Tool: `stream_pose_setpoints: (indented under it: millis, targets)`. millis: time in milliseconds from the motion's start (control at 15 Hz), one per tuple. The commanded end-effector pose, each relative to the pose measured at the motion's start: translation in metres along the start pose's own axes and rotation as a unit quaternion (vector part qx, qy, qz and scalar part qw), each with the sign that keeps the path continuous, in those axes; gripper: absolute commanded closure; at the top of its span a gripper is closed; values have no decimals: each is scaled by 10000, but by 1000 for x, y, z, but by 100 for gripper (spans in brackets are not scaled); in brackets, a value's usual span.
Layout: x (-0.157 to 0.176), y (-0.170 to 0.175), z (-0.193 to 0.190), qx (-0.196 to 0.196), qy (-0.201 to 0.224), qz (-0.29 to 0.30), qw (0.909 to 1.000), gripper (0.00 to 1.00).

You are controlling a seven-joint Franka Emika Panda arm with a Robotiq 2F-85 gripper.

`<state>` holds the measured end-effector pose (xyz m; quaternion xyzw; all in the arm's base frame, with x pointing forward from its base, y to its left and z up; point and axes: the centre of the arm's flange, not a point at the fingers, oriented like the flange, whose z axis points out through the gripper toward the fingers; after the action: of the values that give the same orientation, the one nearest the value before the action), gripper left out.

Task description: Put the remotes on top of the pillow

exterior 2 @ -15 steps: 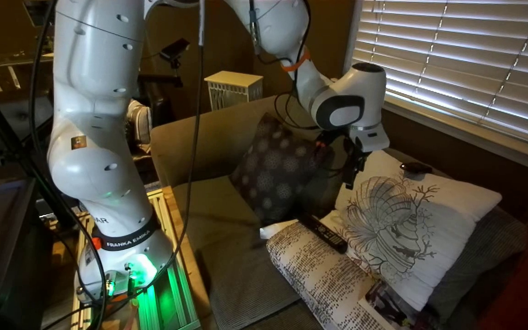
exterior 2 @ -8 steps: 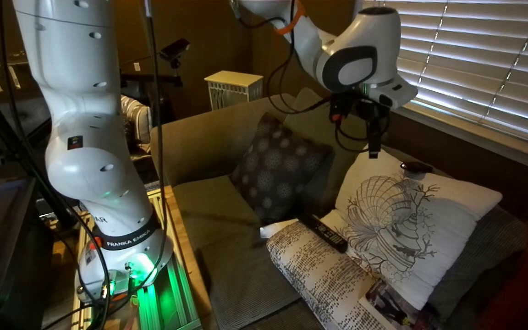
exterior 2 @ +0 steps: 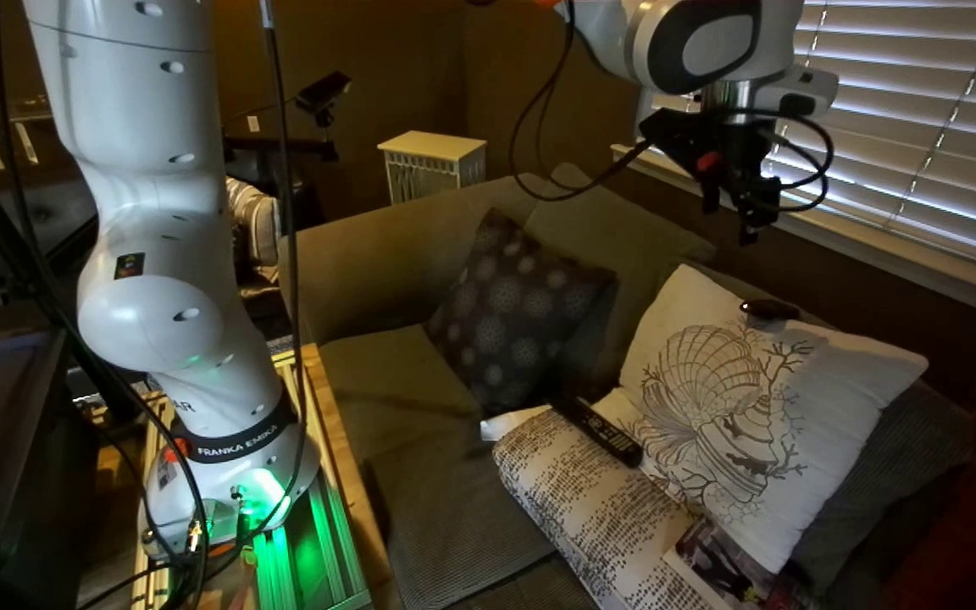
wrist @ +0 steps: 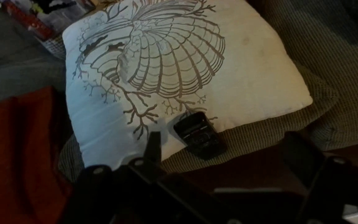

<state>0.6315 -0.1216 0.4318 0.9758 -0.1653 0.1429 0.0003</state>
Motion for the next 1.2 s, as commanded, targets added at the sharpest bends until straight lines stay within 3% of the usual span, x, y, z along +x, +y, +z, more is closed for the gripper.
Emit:
stream_pose_setpoints:
  millis: [0, 67, 467, 800, 1133]
  targets:
    - [51, -10, 8, -242, -88, -776, 9967, 0]
    - [16, -3, -1, -110, -37, -403, 9991, 0]
    - [33, -10, 13, -162, -41, -646, 9978, 0]
    - [63, -6, 34, -650, 20, -893, 9939, 0]
    - [92, -7, 61, -723, 8, -1430, 9871, 0]
